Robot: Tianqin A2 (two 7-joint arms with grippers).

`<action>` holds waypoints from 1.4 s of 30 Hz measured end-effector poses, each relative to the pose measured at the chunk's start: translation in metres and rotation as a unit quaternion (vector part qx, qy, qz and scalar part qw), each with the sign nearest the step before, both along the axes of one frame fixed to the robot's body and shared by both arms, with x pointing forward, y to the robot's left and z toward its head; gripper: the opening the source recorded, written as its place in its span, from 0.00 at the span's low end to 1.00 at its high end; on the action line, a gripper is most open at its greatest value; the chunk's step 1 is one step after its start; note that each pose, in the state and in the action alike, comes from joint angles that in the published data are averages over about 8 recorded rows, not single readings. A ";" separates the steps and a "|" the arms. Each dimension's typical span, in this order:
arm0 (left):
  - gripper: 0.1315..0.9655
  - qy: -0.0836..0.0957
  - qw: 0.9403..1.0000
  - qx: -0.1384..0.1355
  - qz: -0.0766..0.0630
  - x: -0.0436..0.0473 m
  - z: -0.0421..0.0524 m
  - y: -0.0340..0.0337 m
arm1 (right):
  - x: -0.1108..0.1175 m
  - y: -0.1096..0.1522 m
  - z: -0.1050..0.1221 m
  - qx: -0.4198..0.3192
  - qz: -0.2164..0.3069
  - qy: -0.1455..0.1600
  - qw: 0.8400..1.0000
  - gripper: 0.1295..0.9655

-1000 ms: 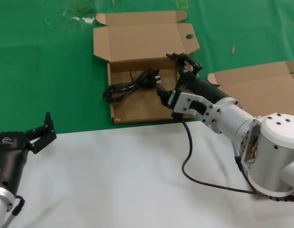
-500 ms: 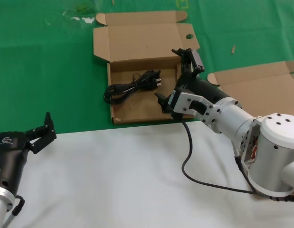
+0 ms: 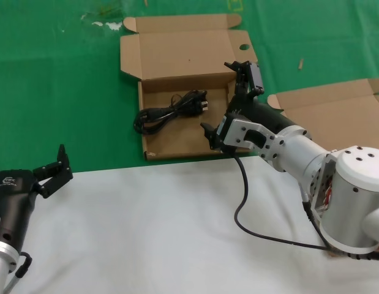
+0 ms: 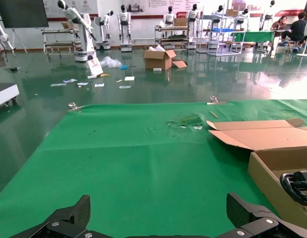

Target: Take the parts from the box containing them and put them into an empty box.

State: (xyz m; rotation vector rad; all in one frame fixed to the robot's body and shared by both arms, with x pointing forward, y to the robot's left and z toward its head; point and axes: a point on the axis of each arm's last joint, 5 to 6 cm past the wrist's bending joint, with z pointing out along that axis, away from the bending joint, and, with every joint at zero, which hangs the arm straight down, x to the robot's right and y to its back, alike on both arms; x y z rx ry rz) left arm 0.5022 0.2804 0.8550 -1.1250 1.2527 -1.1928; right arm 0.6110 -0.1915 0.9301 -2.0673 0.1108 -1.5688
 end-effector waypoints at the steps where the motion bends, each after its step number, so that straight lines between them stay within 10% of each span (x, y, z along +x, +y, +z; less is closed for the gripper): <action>1: 1.00 0.000 1.000 0.000 0.000 0.0000 0.0000 0.0000 | 0.000 0.000 0.000 0.000 0.000 0.000 1.000 0.98; 42: 1.00 0.000 1.000 0.000 0.000 0.0000 0.0000 0.0000 | -0.023 0.004 -0.011 0.256 -0.023 -0.005 0.966 1.00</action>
